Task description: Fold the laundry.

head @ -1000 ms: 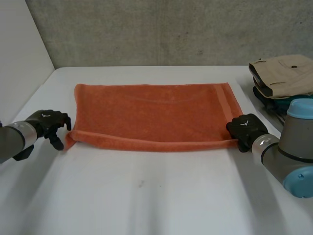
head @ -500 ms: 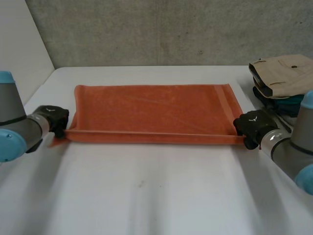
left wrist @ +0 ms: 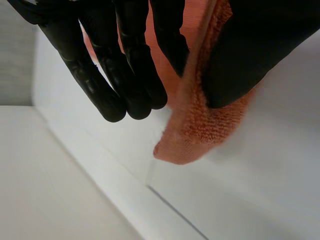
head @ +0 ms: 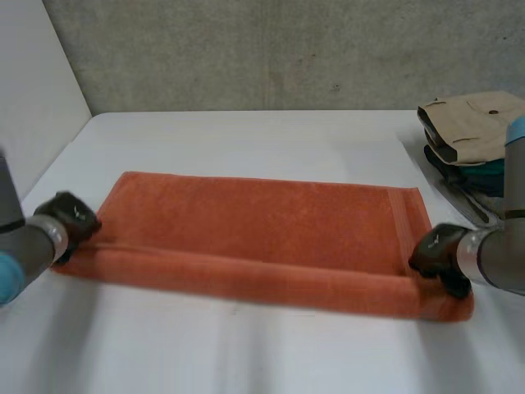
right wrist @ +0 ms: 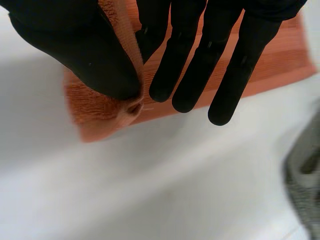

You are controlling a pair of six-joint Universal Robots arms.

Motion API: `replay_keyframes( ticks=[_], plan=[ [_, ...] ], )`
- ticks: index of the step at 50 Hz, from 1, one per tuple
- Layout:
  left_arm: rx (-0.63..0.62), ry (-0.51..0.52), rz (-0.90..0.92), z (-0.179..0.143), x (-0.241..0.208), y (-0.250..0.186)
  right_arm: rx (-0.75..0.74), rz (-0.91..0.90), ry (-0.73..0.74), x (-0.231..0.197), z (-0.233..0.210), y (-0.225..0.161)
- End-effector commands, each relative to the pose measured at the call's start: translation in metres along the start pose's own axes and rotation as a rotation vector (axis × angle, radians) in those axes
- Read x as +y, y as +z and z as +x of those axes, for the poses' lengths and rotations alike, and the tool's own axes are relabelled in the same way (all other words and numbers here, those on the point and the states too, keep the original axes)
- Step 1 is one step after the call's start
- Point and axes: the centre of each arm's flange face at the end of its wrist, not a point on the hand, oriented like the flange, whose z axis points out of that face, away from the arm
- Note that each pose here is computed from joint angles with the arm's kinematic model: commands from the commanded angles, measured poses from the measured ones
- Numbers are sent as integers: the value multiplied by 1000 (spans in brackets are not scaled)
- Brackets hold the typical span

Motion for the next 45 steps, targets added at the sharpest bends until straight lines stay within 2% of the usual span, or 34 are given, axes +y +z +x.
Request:
replay_keyframes(
  ticks=[1, 9, 17, 27, 31, 38, 41, 42, 45],
  plan=[
    [-166, -134, 170, -33, -41, 29, 179, 123, 92, -15, 28, 27],
    [-343, -193, 313, -55, -81, 82, 416, 318, 155, -39, 64, 69],
    [-404, -175, 320, -45, -101, 125, 589, 445, 95, -56, 85, 107],
    [-433, -178, 331, -27, -117, 144, 643, 453, 38, -59, 79, 163],
    [-479, -229, 334, -35, -125, 134, 656, 433, 59, -57, 80, 158],
    [-482, -311, 319, -51, -121, 108, 631, 499, 272, -60, 93, 102],
    [-458, -339, 327, -53, -119, 98, 527, 464, 372, -50, 85, 75],
    [-434, -361, 342, -53, -118, 90, 448, 436, 397, -46, 77, 65],
    [-392, -394, 364, -51, -117, 81, 325, 374, 422, -36, 61, 58]
  ],
)
